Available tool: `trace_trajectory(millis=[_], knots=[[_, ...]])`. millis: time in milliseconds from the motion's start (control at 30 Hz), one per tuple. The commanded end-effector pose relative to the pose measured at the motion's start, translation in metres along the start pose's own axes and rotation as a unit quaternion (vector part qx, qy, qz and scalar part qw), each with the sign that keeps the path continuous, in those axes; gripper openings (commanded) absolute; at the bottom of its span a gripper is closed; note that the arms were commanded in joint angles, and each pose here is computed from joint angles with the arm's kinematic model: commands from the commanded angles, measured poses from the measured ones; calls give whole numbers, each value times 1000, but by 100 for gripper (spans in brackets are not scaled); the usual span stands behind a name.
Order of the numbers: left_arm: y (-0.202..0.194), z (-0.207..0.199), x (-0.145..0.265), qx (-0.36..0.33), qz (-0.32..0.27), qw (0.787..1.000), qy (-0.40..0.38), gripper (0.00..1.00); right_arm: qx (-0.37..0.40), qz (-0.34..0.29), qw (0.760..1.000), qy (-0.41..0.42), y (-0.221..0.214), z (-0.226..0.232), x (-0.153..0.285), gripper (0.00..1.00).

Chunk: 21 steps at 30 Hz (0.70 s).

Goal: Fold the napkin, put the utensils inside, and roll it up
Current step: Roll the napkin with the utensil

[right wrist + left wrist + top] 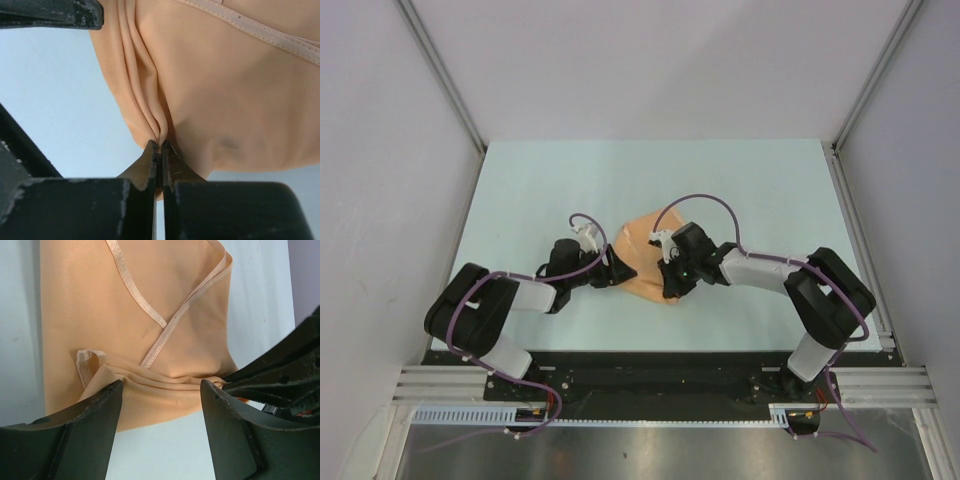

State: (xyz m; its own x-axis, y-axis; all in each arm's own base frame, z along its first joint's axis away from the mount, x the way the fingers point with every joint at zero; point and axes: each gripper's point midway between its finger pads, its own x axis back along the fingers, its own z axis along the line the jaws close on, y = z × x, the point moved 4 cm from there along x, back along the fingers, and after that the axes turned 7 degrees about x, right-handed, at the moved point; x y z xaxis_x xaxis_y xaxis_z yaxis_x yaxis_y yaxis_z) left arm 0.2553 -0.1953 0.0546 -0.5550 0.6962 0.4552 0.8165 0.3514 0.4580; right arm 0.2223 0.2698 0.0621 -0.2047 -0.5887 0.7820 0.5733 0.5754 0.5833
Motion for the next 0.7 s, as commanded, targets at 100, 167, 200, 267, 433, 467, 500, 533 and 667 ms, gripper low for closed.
trace_trajectory(millis=[100,167,200,267,433,467,500,533,667], knots=[[-18,37,6,24,28,996,86,71,-53,65,996,33,-21,-4,-14,3],[-19,40,7,27,31,995,91,71,-60,52,996,32,-16,-5,-11,10],[-20,40,7,27,32,995,92,71,-65,36,997,33,-7,-2,-4,23],[-21,41,6,29,34,994,95,71,-73,16,996,39,3,0,6,42],[-24,44,5,34,39,994,98,71,-102,-42,993,35,26,16,41,69],[-25,45,6,35,40,994,99,71,-109,-49,992,33,26,18,44,81],[-24,44,6,35,39,994,98,71,-128,-57,990,29,26,21,47,89],[-24,44,6,37,39,994,98,71,-134,-67,989,18,26,22,52,90],[-25,45,6,37,40,994,99,71,-187,-62,980,-2,0,21,50,93]])
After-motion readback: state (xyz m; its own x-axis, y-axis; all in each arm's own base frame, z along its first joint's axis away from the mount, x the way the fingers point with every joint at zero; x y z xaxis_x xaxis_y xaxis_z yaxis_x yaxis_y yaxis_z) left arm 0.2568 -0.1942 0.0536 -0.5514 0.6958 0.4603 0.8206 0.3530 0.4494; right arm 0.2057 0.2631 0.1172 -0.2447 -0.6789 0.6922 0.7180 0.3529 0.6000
